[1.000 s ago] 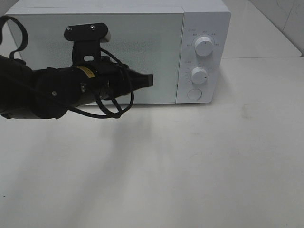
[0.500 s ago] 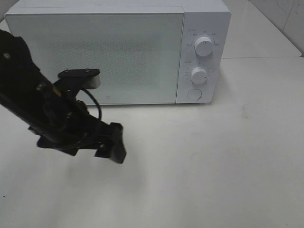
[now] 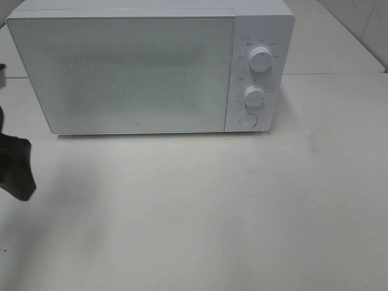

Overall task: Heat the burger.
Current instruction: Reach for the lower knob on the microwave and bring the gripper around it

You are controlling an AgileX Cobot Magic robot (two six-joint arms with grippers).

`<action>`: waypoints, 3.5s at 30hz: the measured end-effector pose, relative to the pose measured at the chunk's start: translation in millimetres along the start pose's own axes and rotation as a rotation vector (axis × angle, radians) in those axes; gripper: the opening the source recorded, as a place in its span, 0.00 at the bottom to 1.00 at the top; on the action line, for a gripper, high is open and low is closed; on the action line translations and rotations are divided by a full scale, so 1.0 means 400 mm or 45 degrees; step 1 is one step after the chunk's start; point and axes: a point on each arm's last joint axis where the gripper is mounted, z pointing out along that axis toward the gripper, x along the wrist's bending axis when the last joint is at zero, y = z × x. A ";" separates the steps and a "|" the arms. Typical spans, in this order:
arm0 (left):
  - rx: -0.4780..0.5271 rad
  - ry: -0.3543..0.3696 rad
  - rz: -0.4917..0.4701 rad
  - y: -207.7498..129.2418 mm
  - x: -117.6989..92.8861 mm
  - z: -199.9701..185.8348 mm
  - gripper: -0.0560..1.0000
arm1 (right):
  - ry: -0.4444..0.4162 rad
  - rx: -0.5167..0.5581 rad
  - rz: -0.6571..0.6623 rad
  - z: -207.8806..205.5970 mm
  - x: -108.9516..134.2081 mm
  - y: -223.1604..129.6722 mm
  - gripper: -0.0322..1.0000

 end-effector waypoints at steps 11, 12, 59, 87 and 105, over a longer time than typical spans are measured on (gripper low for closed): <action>-0.134 -0.086 -0.302 -0.089 0.134 -0.120 0.96 | 0.000 0.000 0.000 0.000 0.000 0.000 0.76; -0.142 -0.093 -0.314 -0.096 0.136 -0.127 0.96 | 0.000 0.000 0.000 0.000 0.000 0.000 0.76; -1.211 0.246 -0.320 -0.566 0.003 -0.173 0.96 | -0.001 0.000 -0.001 0.000 0.000 0.000 0.76; -1.270 0.255 -0.312 -0.583 -0.003 -0.175 0.96 | -0.001 0.000 -0.001 0.000 0.000 0.000 0.76; -1.270 0.255 -0.312 -0.583 -0.003 -0.175 0.96 | 0.000 -0.020 0.000 -0.003 0.000 0.005 0.76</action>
